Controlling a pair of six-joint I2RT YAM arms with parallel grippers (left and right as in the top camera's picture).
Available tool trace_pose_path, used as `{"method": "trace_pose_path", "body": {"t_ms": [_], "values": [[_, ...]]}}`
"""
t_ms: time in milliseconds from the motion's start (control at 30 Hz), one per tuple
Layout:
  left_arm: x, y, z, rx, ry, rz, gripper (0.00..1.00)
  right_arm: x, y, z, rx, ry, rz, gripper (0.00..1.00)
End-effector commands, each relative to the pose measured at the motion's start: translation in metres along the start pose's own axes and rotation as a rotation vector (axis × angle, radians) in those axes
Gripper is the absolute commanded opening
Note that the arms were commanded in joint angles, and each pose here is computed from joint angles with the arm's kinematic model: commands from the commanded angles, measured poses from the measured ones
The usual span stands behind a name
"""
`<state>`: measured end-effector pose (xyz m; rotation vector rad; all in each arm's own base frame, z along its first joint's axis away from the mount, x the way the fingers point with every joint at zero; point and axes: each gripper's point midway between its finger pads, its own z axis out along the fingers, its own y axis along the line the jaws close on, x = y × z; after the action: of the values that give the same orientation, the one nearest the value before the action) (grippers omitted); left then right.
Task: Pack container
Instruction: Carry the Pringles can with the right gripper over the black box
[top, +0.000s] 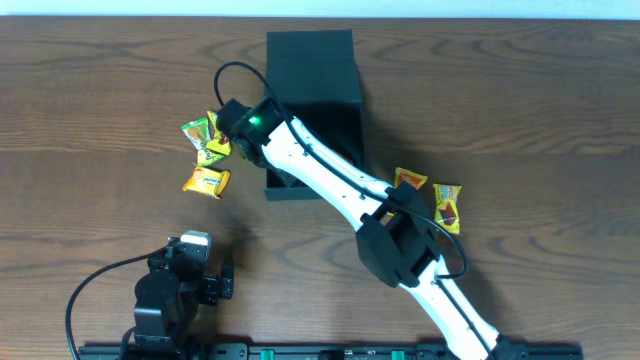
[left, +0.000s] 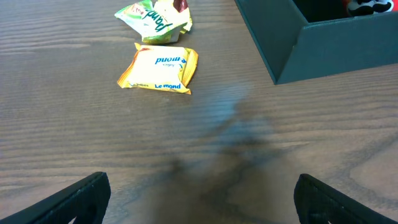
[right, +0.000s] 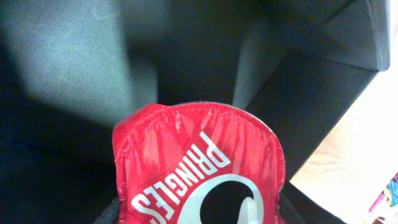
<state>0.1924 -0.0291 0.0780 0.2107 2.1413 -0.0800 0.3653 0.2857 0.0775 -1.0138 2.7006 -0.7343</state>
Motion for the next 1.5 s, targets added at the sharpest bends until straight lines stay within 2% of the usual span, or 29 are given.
{"method": "trace_pose_path", "body": {"t_ms": [0,100,233,300,400,700,900,967,1000,1067,1100,1133,1167,1367,1467], "values": [[0.001,-0.003,0.001,0.016,-0.001,0.008,0.95,0.003,0.022,0.006,-0.074,0.025,-0.043,0.7],[0.001,-0.003,0.001,0.016,-0.001,0.008,0.96,0.003,0.027,0.006,-0.102,0.028,-0.068,0.84],[0.001,-0.003,0.001,0.016,-0.001,0.008,0.96,0.002,0.027,0.006,-0.103,0.024,-0.065,0.91],[0.001,-0.003,0.001,0.016,-0.001,0.008,0.96,0.002,0.027,0.006,-0.104,0.022,-0.063,0.98],[0.001,-0.003,0.001,0.016,-0.001,0.008,0.96,0.001,0.028,0.005,-0.108,0.018,-0.06,0.99],[0.001,-0.003,0.001,0.016,-0.001,0.008,0.96,-0.007,0.043,-0.018,-0.275,-0.041,-0.06,0.99],[0.001,-0.003,0.001,0.016,-0.001,0.008,0.95,-0.02,0.02,-0.047,-0.314,-0.118,-0.019,0.99],[0.001,-0.003,0.001,0.016,-0.001,0.008,0.95,-0.027,0.003,-0.06,-0.317,-0.16,0.017,0.93],[0.001,-0.003,0.001,0.016,-0.001,0.008,0.95,-0.03,-0.004,-0.067,-0.321,-0.182,0.033,0.86],[0.001,-0.003,0.001,0.016,-0.001,0.008,0.95,-0.037,-0.018,-0.081,-0.347,-0.236,0.072,0.52],[0.001,-0.003,0.001,0.016,-0.001,0.008,0.95,-0.042,-0.023,-0.087,-0.374,-0.265,0.09,0.31],[0.001,-0.003,0.001,0.016,-0.001,0.008,0.95,-0.046,-0.028,-0.094,-0.411,-0.293,0.11,0.05],[0.001,-0.003,0.001,0.016,-0.001,0.008,0.96,-0.048,-0.029,-0.096,-0.438,-0.304,0.121,0.01],[0.001,-0.003,0.001,0.016,-0.001,0.008,0.95,-0.059,-0.03,-0.074,-0.57,-0.293,0.167,0.02],[0.001,-0.003,0.001,0.016,-0.001,0.008,0.95,-0.068,-0.022,-0.058,-0.599,-0.313,0.136,0.02]]}}
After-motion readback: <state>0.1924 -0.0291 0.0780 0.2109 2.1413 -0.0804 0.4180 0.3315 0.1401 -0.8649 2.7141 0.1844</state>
